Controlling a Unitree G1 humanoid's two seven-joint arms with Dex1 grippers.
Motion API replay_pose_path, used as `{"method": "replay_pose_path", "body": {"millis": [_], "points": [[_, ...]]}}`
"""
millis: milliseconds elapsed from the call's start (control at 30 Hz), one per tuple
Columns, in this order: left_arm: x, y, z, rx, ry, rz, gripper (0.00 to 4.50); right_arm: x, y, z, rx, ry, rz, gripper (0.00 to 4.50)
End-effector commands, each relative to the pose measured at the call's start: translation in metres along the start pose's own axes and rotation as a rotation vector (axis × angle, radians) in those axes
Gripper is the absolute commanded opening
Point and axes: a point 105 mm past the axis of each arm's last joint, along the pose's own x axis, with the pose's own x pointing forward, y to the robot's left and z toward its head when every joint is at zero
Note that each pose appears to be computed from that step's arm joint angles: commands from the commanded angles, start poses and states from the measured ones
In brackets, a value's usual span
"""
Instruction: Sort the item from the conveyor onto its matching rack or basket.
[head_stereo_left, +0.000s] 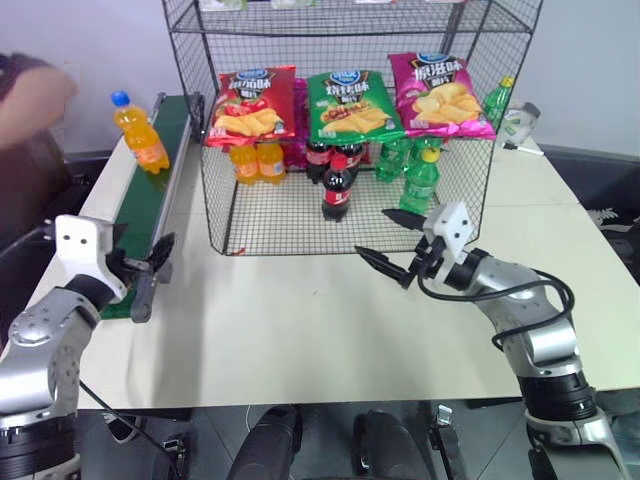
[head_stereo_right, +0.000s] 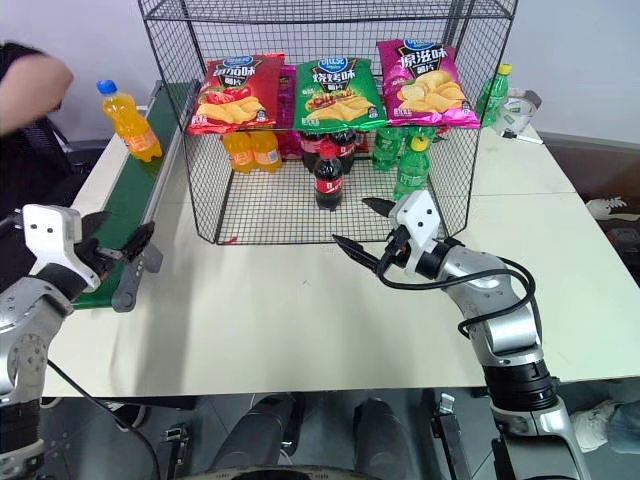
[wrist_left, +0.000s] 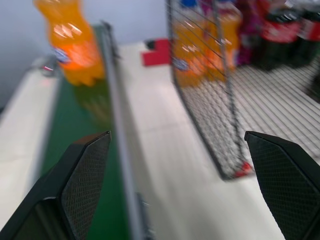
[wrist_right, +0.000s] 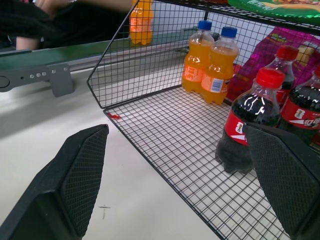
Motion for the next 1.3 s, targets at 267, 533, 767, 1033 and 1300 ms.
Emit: {"method": "replay_pose_path", "body": {"millis": [267,533,767,1033,1300], "points": [[-0.012,0.046,0.012,-0.001,-0.123,0.263,4.48,0.002,0.001,0.011,-0.025,-0.041,0.000,4.50],[-0.020,0.053,-0.008,-0.072,-0.117,0.300,4.48,0.004,0.003,0.011,-0.024,-0.044,0.007,4.50],[-0.017,0.046,-0.009,-0.083,-0.131,0.263,4.48,0.005,0.004,0.012,-0.022,-0.047,0.008,4.50],[-0.018,0.050,-0.008,-0.066,-0.131,0.278,4.48,0.005,0.004,0.011,-0.022,-0.046,0.009,4.50],[-0.020,0.051,-0.007,-0.062,-0.136,0.286,4.48,0.005,0.005,0.012,-0.021,-0.047,0.016,4.50]]}}
